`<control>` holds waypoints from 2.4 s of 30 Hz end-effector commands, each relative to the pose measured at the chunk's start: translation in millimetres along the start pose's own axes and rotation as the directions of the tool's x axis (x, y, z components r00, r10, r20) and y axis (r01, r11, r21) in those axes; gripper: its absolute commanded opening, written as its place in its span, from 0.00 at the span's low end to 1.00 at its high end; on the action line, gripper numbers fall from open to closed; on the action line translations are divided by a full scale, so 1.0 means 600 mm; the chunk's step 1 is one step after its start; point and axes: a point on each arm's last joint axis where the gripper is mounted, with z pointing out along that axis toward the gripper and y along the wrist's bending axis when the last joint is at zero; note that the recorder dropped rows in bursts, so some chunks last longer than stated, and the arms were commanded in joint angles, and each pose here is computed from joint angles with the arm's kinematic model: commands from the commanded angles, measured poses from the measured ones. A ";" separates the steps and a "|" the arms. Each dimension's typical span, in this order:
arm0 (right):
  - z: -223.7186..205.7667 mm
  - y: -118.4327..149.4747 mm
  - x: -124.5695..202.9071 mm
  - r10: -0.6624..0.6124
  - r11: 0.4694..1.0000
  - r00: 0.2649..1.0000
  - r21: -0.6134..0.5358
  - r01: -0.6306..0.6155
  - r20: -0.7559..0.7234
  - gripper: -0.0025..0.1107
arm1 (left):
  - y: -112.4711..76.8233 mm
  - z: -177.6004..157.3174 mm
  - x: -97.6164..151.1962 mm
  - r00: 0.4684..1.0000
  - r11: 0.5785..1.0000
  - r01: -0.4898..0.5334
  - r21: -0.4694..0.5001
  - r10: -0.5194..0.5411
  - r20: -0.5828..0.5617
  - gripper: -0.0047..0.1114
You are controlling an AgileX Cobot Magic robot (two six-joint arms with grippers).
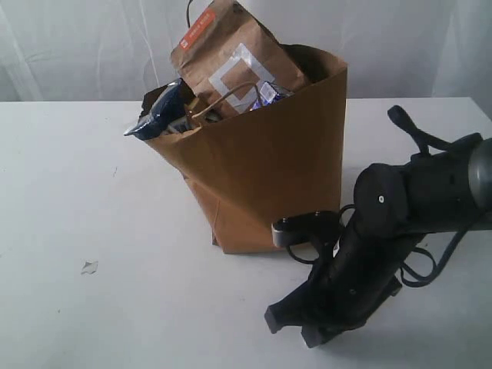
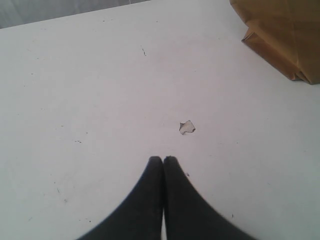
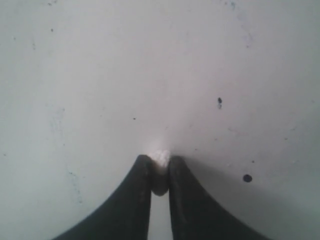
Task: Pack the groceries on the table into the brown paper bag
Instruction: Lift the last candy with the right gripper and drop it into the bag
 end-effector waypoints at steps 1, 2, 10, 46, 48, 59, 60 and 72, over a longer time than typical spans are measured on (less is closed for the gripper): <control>-0.007 0.006 0.002 0.022 0.999 0.999 -0.039 -0.024 -0.047 0.06 | 0.000 0.000 0.001 1.000 1.000 0.011 0.000 -0.011 0.006 0.04; -0.011 0.010 0.003 0.027 0.998 0.997 -0.054 -0.031 -0.067 0.06 | 0.000 0.000 0.001 1.000 1.000 0.011 0.000 -0.011 0.006 0.04; -0.088 0.058 0.007 -0.038 0.985 0.990 -0.171 0.014 -0.133 0.04 | 0.000 0.000 0.001 1.000 1.000 0.011 0.000 -0.011 0.006 0.04; -0.390 0.111 -0.201 -0.140 0.986 0.692 0.035 0.163 0.708 0.02 | 0.000 0.000 0.001 1.000 1.000 0.011 0.000 -0.011 0.006 0.04; -0.374 0.103 -0.213 -0.138 0.987 0.705 0.040 0.154 0.696 0.02 | 0.000 0.000 0.001 1.000 1.000 0.011 0.000 -0.011 0.006 0.04; -0.287 0.088 -0.254 -0.145 0.989 0.787 0.062 0.134 0.600 0.12 | 0.000 0.000 0.001 1.000 1.000 0.011 0.000 -0.011 0.006 0.04; -0.285 0.087 -0.253 -0.145 0.989 0.793 0.062 0.134 0.592 0.15 | 0.000 0.000 0.001 1.000 1.000 0.011 0.000 -0.011 0.006 0.04; -0.302 0.085 -0.222 -0.279 0.960 0.829 0.149 0.236 0.484 0.20 | 0.000 0.000 0.001 1.000 1.000 0.011 0.000 -0.011 0.006 0.04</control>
